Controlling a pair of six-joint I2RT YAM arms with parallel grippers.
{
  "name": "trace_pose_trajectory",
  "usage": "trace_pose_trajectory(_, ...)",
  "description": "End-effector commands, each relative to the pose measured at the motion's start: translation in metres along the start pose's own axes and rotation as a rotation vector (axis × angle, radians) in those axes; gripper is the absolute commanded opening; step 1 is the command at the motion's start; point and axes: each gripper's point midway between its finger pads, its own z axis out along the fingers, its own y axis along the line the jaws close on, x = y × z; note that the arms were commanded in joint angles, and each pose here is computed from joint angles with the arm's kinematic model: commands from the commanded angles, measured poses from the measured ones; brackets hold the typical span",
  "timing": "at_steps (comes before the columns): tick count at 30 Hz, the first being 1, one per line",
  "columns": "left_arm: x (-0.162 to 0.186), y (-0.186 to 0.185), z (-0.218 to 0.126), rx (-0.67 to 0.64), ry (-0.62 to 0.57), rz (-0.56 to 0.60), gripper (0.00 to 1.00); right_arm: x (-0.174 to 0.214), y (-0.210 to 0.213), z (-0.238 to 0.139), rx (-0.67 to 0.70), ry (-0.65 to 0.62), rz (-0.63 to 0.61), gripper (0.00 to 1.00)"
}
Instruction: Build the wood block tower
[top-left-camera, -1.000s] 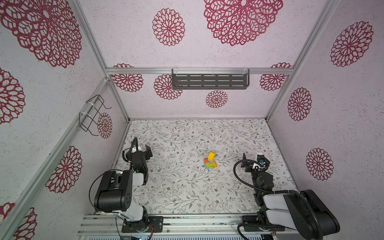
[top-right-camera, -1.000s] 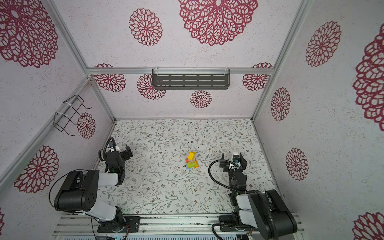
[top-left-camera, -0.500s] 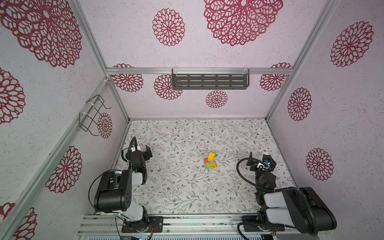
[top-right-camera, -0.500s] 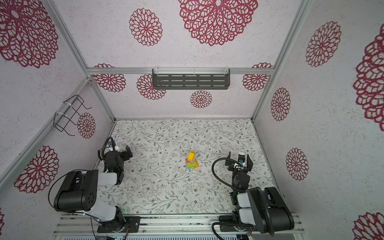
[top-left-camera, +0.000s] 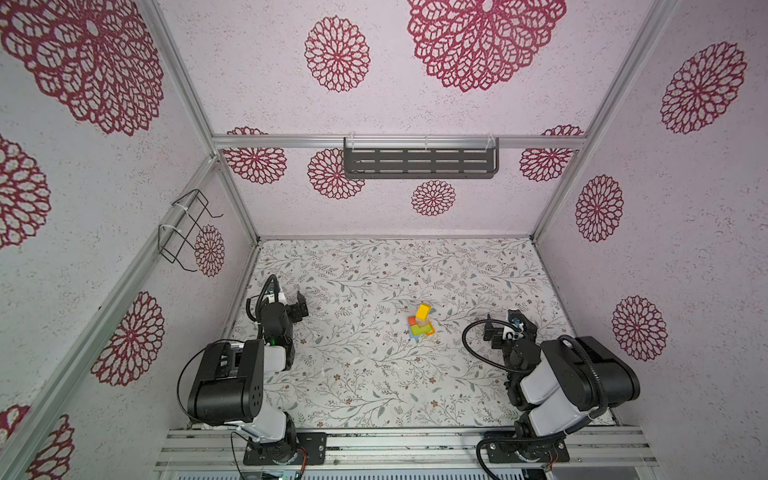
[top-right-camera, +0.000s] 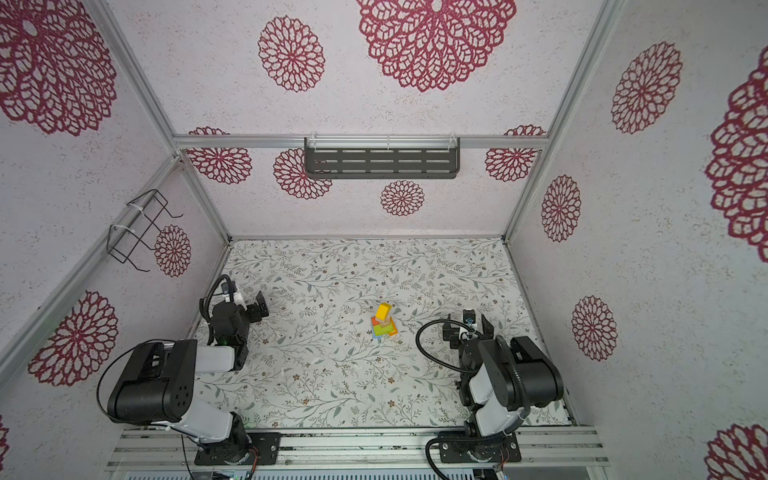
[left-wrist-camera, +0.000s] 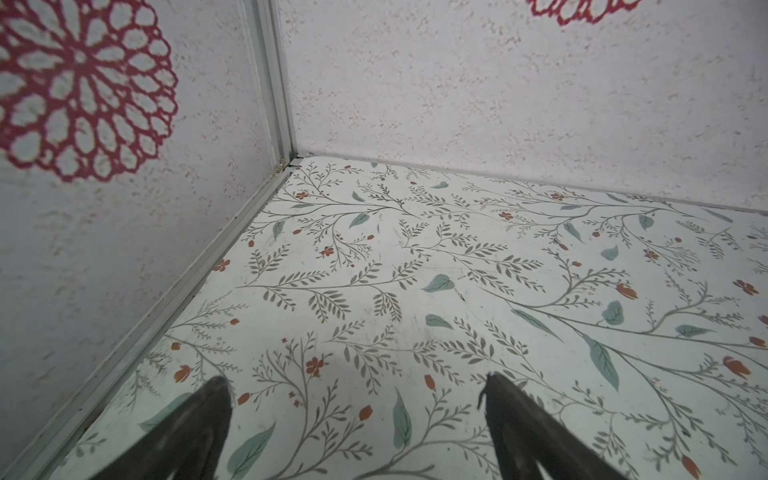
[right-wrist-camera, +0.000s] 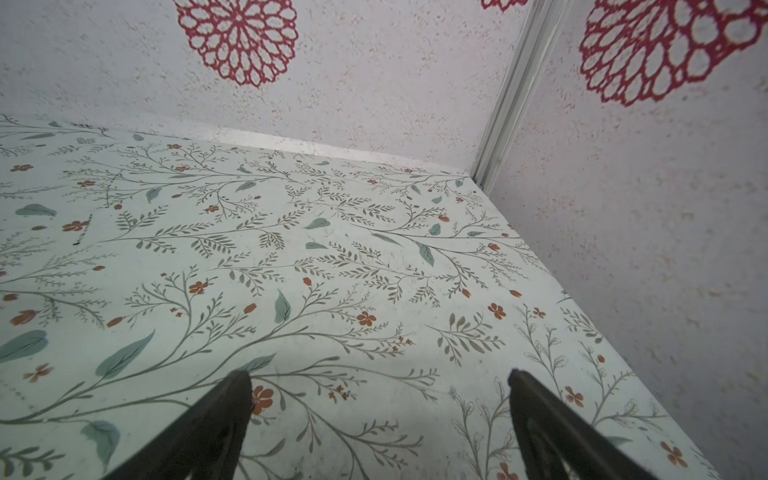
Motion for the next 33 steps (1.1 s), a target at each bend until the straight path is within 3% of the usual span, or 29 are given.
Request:
trace_pose_trajectory(1,-0.012,0.007,0.007,0.015,0.0,-0.037,0.97,-0.032,-0.008,0.012,0.046,-0.095,0.048,0.99)
trace_pose_trajectory(5,-0.012,0.007,0.007,0.015,-0.001,-0.038,0.97,-0.014,-0.023,0.054,0.034,0.091,0.142,0.99)
trace_pose_trajectory(33,-0.012,0.007,0.005,0.015,-0.009,-0.037,0.97,-0.016,-0.023,0.051,0.036,0.073,0.136,0.99)
